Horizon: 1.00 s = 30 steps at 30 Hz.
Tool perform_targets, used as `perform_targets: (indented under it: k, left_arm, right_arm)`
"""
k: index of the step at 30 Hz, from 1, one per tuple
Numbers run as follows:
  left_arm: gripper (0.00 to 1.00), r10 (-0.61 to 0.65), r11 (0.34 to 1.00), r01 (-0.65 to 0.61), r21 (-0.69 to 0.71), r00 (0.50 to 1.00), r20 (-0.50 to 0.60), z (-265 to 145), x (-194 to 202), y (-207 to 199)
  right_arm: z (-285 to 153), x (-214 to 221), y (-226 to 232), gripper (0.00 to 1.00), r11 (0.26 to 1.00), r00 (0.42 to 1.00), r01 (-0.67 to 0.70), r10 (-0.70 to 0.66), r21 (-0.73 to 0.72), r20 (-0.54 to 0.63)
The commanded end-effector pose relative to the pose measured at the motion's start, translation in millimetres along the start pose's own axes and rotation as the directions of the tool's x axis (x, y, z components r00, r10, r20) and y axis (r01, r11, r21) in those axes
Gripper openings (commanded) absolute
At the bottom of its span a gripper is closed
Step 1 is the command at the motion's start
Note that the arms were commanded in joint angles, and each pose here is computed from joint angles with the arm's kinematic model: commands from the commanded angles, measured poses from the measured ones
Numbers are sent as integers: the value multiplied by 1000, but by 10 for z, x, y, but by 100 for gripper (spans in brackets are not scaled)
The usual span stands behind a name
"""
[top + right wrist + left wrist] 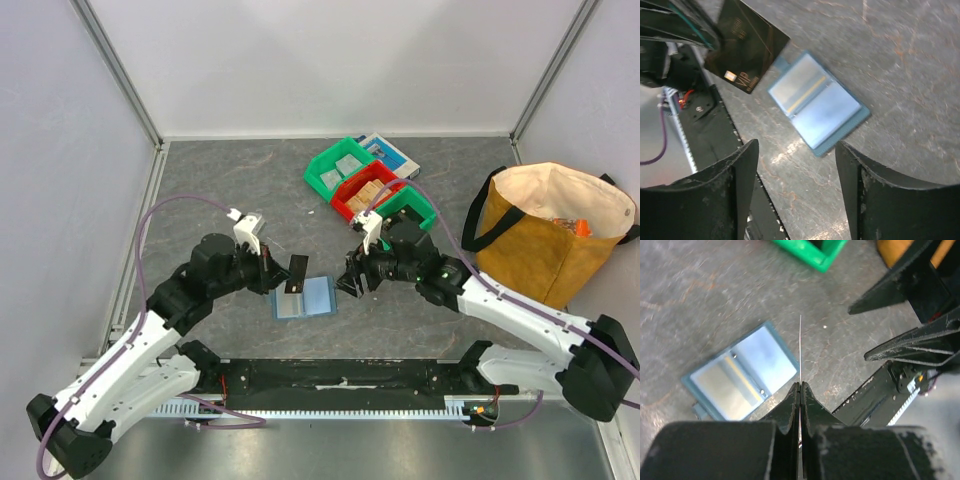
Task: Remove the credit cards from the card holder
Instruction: Place the credit card in the storage box.
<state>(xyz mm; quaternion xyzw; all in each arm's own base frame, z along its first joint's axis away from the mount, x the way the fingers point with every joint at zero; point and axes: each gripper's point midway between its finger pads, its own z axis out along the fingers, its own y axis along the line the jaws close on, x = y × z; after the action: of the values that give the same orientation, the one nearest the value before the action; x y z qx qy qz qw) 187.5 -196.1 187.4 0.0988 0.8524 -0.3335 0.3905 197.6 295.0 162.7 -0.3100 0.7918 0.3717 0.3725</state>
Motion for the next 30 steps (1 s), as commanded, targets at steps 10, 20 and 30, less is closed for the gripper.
perform_targets:
  k: [10,20,30]
  left_arm:
    - [2,568,688,-501,525,822,40,-426,-89,-850]
    - [2,706,554,-559,617,708,8,-375,-36,-961]
    - [2,736,527,-562,637,677,-12,-359,20,-995]
  right_arm:
    - [-501,-626,734,76,889,939,344,-325,-302,111]
    - [-433,-687,891,67,792,896,437,-424,-426,130]
    - [-312,-564,952,21,751,905,397,-417,-527,87]
